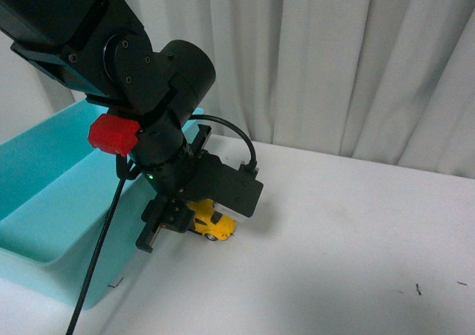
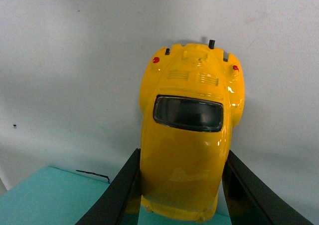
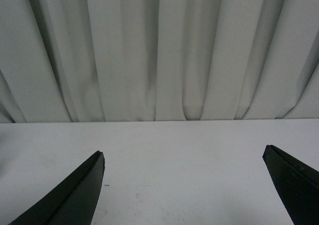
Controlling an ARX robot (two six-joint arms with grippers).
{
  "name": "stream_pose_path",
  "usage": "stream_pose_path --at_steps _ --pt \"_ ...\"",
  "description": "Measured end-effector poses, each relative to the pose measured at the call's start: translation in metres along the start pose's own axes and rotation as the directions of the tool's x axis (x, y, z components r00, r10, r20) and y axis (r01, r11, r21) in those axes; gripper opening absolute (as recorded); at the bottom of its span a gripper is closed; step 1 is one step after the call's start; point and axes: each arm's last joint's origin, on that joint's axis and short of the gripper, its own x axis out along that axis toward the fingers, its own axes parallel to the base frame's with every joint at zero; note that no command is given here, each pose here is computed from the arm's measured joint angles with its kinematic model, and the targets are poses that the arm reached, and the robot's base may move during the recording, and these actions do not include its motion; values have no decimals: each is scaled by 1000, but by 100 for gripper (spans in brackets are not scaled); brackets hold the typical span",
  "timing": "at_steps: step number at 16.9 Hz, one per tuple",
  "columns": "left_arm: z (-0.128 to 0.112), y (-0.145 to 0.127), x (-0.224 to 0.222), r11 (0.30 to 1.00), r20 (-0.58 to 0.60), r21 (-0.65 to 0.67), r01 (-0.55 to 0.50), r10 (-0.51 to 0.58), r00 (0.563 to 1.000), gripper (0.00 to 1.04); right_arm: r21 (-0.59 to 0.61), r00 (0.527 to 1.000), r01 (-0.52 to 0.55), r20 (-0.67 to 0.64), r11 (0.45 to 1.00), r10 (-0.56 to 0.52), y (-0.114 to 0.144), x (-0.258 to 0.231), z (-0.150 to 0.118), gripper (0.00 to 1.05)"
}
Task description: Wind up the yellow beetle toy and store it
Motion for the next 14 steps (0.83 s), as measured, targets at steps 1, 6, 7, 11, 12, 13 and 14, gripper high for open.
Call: stream_pose_path --at_steps 1,6,7,11,12,13,14 --pt "2 0 -1 1000 7 -5 2 -2 1000 40 0 1000 0 0 1000 0 0 0 0 98" --pt "23 3 -50 990 229 -132 42 -10 973 40 0 1000 0 0 1000 0 0 0 0 98" --pt "25 10 -73 982 318 -188 11 50 947 39 0 1000 0 0 1000 0 0 0 0 98" --pt "-24 44 -159 848 465 -506 -159 423 777 39 0 1000 0 0 1000 0 0 0 0 98" --pt "-43 48 -168 785 423 -593 -182 495 759 39 0 1000 0 0 1000 0 0 0 0 98" --pt "-72 51 -171 684 333 -700 -207 569 752 39 0 1000 0 0 1000 0 0 0 0 98" --pt "-97 48 -163 582 234 -792 -183 568 789 39 0 1000 0 -1 1000 0 0 0 0 98"
